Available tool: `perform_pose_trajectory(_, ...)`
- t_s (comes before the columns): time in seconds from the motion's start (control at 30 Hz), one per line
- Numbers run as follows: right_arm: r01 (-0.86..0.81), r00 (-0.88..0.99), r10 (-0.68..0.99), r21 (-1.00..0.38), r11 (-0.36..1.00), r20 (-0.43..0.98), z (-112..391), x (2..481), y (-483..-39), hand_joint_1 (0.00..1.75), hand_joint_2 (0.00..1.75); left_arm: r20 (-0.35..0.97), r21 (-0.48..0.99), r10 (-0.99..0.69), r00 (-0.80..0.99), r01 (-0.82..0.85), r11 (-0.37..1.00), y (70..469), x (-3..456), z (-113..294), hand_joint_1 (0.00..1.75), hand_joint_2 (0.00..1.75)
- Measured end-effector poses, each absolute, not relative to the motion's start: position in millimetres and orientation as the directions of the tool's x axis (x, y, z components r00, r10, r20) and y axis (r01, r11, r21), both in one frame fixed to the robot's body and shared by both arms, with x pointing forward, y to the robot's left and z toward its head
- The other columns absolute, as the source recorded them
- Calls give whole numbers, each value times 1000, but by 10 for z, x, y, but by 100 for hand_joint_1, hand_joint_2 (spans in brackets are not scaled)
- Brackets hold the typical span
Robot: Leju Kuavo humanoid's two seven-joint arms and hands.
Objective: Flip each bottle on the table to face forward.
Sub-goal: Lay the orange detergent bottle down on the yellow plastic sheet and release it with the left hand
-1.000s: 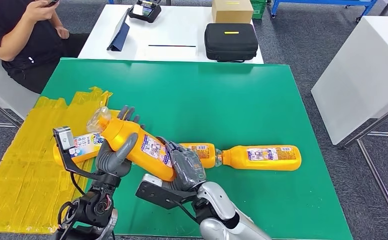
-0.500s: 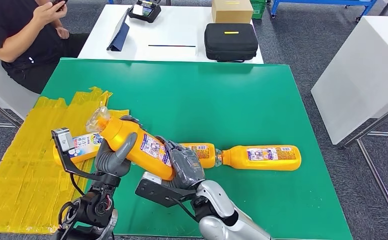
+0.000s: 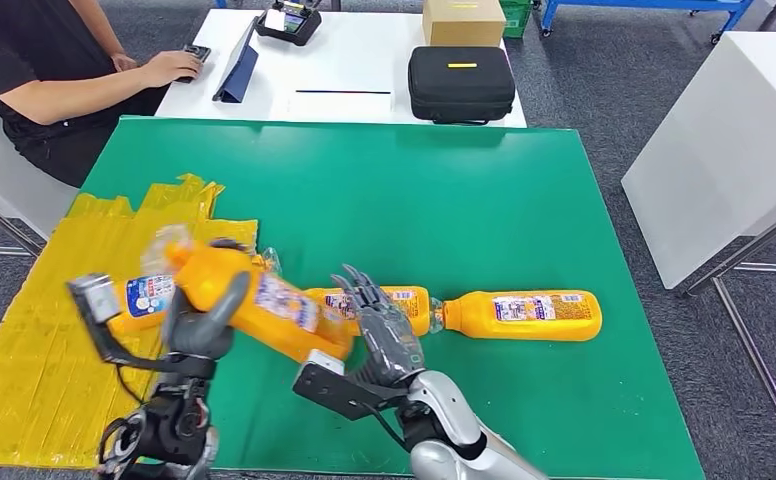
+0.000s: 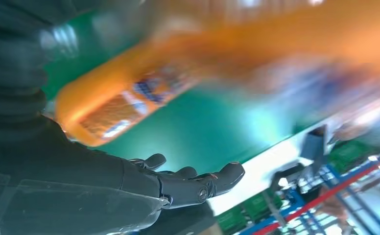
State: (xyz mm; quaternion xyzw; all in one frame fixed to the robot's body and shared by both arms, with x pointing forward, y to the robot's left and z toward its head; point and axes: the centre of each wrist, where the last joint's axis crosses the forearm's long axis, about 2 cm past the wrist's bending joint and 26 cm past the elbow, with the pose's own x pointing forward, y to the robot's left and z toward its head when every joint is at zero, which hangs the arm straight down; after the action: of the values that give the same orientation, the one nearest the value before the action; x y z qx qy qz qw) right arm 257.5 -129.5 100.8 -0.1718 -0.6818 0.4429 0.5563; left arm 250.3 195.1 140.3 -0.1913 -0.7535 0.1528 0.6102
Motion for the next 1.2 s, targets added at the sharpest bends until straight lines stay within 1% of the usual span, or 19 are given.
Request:
perform_pose_trajectory(0.1,-246,-308,739,-800,546,599,948,2487,-1416,0,0,909,-342,322,-264,-31,939,2286,2443,1357,175,175)
perform_pose_trajectory(0.17,-239,-303,742,-801,549,598,944,2450,-1462,0,0,921,-299,261,-289,-95,950,2474,2421,1350,175,175)
perform_pose_trajectory(0.23,-233,-301,743,-801,551,598,949,2433,-1489,0,0,927,-273,220,-303,-142,952,2596,2406,1350,175,175)
perform_pose_trajectory(0.3,-228,-301,744,-803,551,596,960,2421,-1503,0,0,938,-204,130,-321,-207,957,2680,2396,1354,175,175)
perform_pose_trajectory(0.37,-227,-303,745,-805,549,594,976,2389,-1509,0,0,942,-71,-38,-333,-308,949,2780,2384,1359,175,175)
perform_pose_trajectory(0.43,-231,-306,745,-806,545,592,996,2347,-1517,0,0,909,103,-258,-328,-421,901,2917,2371,1369,175,175)
perform_pose_trajectory(0.5,-237,-310,744,-806,542,592,1020,2321,-1532,0,0,825,278,-476,-306,-513,812,3034,2376,1378,175,175)
perform_pose_trajectory(0.57,-242,-316,741,-805,542,593,1045,2318,-1544,0,0,723,411,-633,-276,-565,716,3103,2422,1372,175,175)
perform_pose_trajectory(0.7,-241,-328,733,-803,546,596,1091,2330,-1549,0,0,612,540,-758,-224,-582,608,3155,2539,1325,175,175)
perform_pose_trajectory(0.73,-244,-330,732,-803,544,596,1097,2331,-1550,0,0,568,583,-797,-206,-583,566,3151,2576,1320,175,175)
perform_pose_trajectory(0.77,-249,-332,731,-803,541,596,1102,2332,-1549,0,0,495,639,-849,-185,-586,499,3140,2622,1319,175,175)
perform_pose_trajectory(0.83,-261,-338,728,-803,536,596,1116,2335,-1541,0,0,299,740,-944,-136,-592,320,3108,2752,1321,175,175)
perform_pose_trajectory(0.87,-265,-340,727,-803,534,596,1125,2337,-1536,0,0,212,769,-971,-114,-593,237,3091,2830,1323,175,175)
perform_pose_trajectory(0.93,-271,-344,723,-801,534,599,1145,2340,-1525,0,0,106,806,-992,-72,-578,128,3050,2995,1295,175,175)
perform_pose_trajectory(1.07,-277,-350,715,-796,538,605,1171,2333,-1514,0,0,-5,856,-999,-31,-517,12,2969,3272,1181,175,175)
perform_pose_trajectory(1.2,-289,-355,710,-793,535,608,1174,2296,-1508,0,0,-83,904,-996,-44,-425,-57,2912,3378,1001,175,175)
